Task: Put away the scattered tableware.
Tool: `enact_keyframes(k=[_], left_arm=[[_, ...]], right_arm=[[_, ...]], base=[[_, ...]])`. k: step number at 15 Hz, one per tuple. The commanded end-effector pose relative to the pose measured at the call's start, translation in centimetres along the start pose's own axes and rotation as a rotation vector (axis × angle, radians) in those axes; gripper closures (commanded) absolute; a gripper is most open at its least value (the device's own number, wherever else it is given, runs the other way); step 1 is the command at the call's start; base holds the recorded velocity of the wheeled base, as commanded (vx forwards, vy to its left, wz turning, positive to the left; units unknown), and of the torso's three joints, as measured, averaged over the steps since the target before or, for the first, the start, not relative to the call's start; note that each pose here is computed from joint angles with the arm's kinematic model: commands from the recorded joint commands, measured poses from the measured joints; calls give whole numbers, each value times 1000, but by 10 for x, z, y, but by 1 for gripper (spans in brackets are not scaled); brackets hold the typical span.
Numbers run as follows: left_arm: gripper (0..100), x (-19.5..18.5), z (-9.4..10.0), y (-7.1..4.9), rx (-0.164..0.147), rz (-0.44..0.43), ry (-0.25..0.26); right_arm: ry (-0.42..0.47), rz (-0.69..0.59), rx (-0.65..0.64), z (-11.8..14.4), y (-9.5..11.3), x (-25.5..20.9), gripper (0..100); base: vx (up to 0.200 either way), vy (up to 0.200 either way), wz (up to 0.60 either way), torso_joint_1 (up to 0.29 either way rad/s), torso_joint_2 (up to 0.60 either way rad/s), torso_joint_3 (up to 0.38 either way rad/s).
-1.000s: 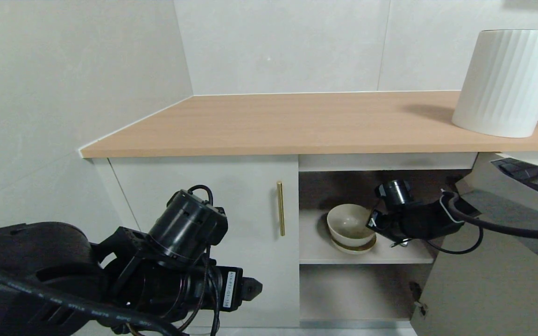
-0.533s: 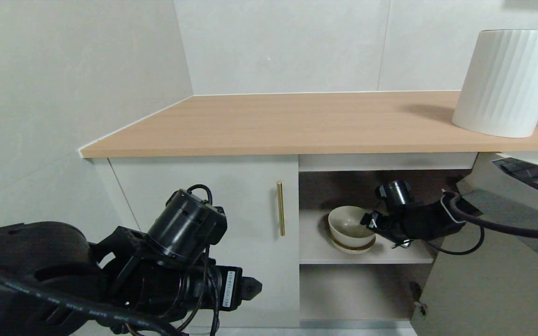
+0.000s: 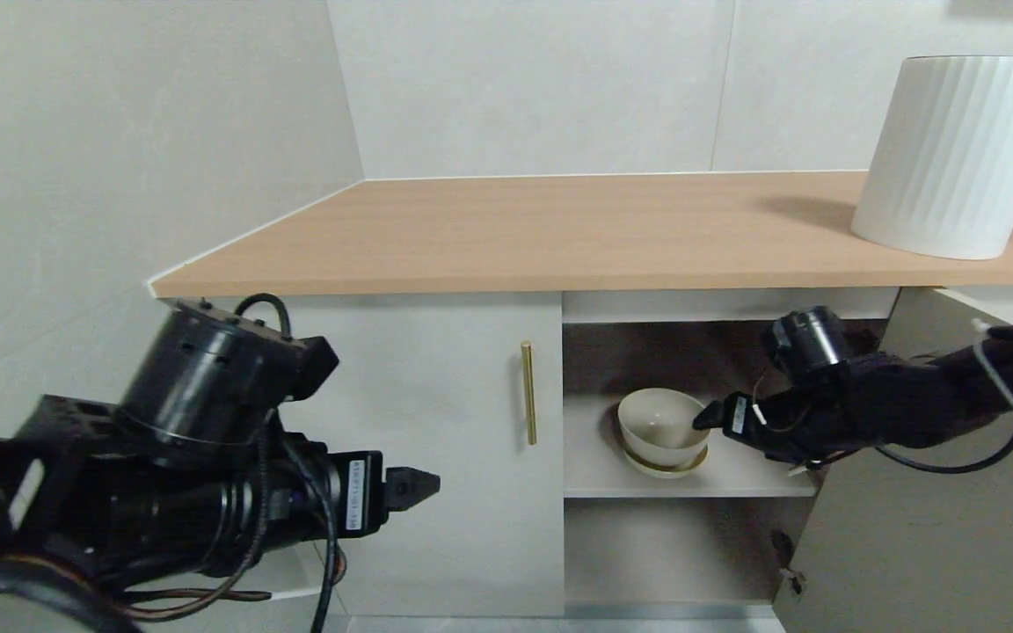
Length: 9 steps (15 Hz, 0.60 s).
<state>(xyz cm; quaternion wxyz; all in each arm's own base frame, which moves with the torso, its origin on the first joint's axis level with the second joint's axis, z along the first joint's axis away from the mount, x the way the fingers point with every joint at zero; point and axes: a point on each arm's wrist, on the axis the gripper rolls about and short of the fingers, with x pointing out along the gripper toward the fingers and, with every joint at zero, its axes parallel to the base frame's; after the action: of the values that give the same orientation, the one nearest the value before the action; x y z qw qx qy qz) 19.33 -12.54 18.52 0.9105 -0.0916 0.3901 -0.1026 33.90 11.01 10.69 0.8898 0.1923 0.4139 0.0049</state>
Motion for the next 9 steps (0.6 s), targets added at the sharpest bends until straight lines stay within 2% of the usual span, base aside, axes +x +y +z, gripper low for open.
enact_keyframes(k=[1, 3, 4, 6, 7, 8, 9], left_arm=[[0, -41, -2, 15, -35, -43, -110], [0, -48, -3, 19, -46, -40, -131], [0, -55, -1, 28, -68, -17, -167], [0, -59, -4, 37, -66, 5, -182], [0, -59, -4, 37, -64, 7, -183], [0, -57, -1, 37, -31, 15, -185], [0, -56, -1, 36, -28, 17, -184]], right_arm=[[-57, 126, -87, -19, -4, -113, 0], [-61, 145, -112, -26, -5, -143, 0], [-55, 163, -159, -34, -7, -169, 0], [-39, 188, -216, -47, -12, -194, 0], [-39, 191, -218, -47, -11, -195, 0], [-34, 214, -242, -55, -11, -202, 0], [-36, 211, -247, -57, -11, -203, 0]], base=[[0, 0, 0, 0, 0, 0], [0, 0, 0, 0, 0, 0], [0, 0, 0, 0, 0, 0], [0, 0, 0, 0, 0, 0], [0, 0, 0, 0, 0, 0], [0, 0, 0, 0, 0, 0], [0, 0, 0, 0, 0, 0]])
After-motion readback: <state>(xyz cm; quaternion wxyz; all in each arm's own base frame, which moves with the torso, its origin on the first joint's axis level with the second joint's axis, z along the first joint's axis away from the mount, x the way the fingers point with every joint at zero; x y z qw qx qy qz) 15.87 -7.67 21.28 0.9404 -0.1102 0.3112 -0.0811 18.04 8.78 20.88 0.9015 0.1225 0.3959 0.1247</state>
